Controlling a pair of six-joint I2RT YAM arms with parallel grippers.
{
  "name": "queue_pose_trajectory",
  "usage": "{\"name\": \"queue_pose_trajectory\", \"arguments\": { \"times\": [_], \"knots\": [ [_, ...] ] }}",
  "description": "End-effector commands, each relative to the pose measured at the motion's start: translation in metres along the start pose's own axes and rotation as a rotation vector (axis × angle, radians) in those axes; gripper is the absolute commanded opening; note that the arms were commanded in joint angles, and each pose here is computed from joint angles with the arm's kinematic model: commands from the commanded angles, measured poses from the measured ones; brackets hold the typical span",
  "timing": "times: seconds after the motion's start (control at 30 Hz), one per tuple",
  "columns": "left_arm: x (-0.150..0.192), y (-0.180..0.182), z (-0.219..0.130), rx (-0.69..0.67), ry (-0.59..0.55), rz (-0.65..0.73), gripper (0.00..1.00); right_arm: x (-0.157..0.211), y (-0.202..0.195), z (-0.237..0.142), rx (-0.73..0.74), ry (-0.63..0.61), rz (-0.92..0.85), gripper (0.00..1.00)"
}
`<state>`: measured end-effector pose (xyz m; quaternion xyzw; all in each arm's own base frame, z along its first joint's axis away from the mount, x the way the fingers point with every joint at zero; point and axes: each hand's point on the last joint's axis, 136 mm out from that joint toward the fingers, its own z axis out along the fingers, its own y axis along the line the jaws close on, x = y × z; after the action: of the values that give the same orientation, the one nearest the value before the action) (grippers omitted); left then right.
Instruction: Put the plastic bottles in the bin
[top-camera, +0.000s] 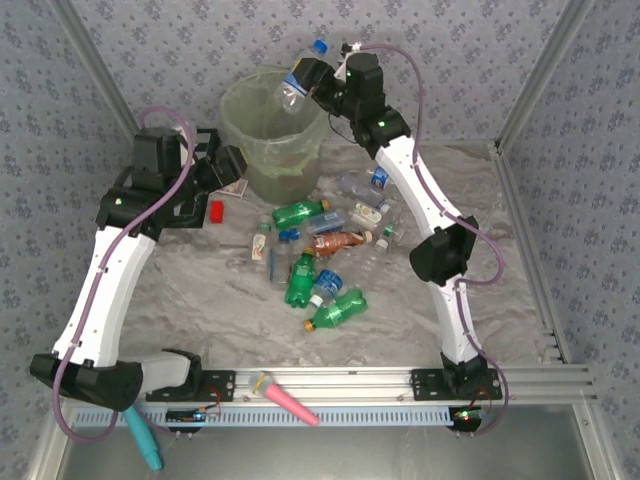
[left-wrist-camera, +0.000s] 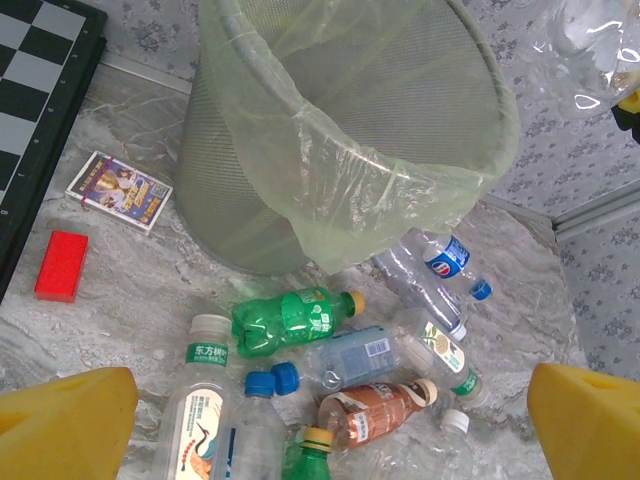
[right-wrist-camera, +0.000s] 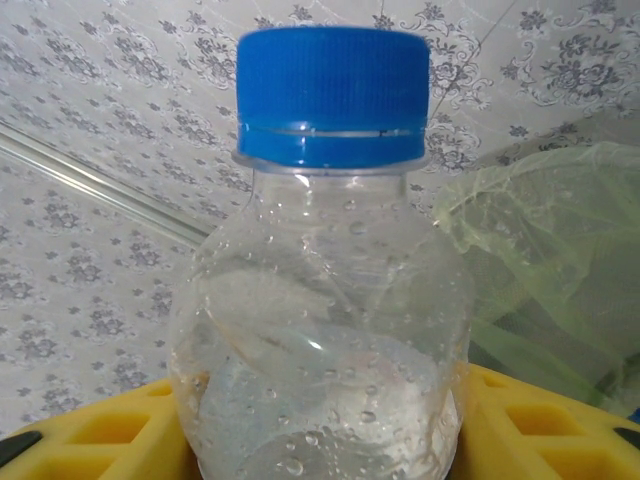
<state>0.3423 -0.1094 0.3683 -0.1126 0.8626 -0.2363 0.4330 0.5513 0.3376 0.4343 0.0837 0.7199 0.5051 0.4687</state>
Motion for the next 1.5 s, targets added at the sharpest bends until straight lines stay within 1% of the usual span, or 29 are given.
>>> {"name": "queue_pose_trajectory", "arguments": {
  "times": [0.0,0.2,0.23,0.27,0.3,0.33,0.37,0.4,1.17,1.3,1.47],
  "knots": [
    [-0.002,0.003,-0.009,-0.005,-0.019,-0.008,1.00,-0.003,0.006,-0.001,0.026,-0.040,-0.107,0.57],
    [-0.001,0.005,-0.010,-0.008,-0.022,-0.010,1.00,0.008,0.007,0.002,0.047,-0.033,-0.197,0.57],
    [0.000,0.006,-0.011,-0.009,-0.020,-0.011,1.00,0.010,0.008,0.002,0.050,-0.031,-0.216,0.57],
    [0.000,0.006,-0.010,-0.009,-0.020,-0.011,1.00,0.013,0.009,0.003,0.053,-0.025,-0.228,0.60],
    [0.000,0.007,-0.010,-0.011,-0.019,-0.012,1.00,0.015,0.009,0.003,0.052,-0.019,-0.239,0.66],
    [0.000,0.007,-0.010,-0.012,-0.020,-0.013,1.00,0.018,0.009,0.003,0.052,-0.010,-0.243,0.77],
    [-0.001,0.007,-0.011,-0.012,-0.021,-0.013,1.00,0.019,0.009,0.003,0.051,-0.004,-0.242,0.91],
    [-0.001,0.007,-0.011,-0.012,-0.023,-0.013,1.00,0.022,0.009,0.004,0.043,0.007,-0.243,1.00],
    [0.004,0.012,-0.006,-0.019,-0.009,-0.023,1.00,0.021,0.016,-0.007,0.044,0.023,-0.258,0.99],
    [0.011,0.017,0.001,-0.034,0.017,-0.032,1.00,0.018,0.021,-0.013,0.045,0.023,-0.268,0.99],
    [0.031,0.028,0.013,-0.053,0.073,-0.034,1.00,0.016,0.024,-0.027,0.060,0.038,-0.280,0.99]
  ]
}}
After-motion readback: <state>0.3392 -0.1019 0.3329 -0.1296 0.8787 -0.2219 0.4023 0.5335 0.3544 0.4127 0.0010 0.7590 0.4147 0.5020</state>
